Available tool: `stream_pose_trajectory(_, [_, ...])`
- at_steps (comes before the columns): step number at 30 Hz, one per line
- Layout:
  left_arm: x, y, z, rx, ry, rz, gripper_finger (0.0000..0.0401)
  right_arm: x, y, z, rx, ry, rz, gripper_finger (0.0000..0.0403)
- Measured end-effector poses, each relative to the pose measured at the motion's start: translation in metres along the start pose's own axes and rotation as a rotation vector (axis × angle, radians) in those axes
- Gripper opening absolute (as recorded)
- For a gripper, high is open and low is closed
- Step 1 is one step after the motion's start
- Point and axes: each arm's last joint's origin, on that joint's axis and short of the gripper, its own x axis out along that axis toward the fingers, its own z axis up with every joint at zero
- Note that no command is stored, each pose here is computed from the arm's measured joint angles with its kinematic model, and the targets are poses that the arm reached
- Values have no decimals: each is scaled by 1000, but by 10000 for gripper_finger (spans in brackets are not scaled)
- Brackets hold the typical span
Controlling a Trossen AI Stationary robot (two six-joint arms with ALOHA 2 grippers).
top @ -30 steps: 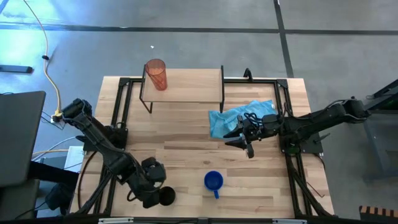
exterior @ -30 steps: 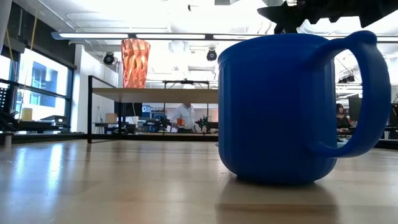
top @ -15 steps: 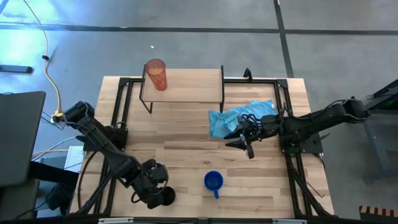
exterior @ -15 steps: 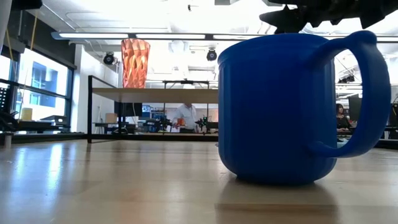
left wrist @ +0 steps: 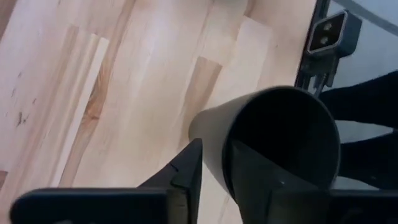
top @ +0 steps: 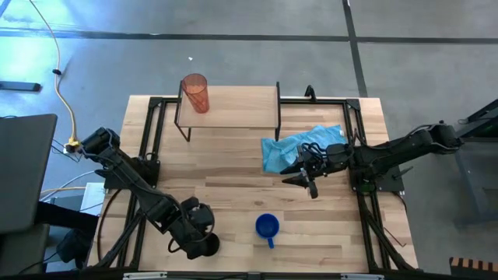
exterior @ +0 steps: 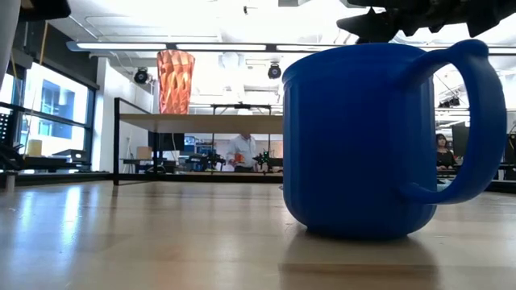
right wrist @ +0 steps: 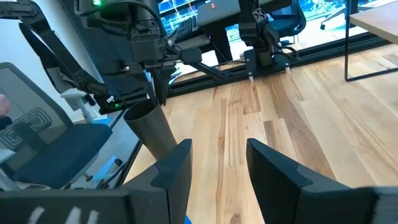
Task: Stack small to large cups/mugs on shelf
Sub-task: Put the black cup on the shelf
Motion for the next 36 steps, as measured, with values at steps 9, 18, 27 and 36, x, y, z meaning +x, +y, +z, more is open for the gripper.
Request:
stream_pose_trajectory(9, [0, 0, 0, 31, 11, -6, 30, 0, 0, 0, -2, 0, 0, 144])
stream_pose_trajectory(18, [3, 4, -2, 42, 2, 27, 4, 0, 0, 0, -1, 0, -1, 144])
stream_pose_trajectory(27, [8, 27, 33, 5, 21, 49, 1, 0, 0, 0, 28, 0, -1, 144])
stream_pose_trajectory(36, [-11, 68, 98, 57, 2, 88, 1, 0, -1, -3, 49, 31, -10, 144])
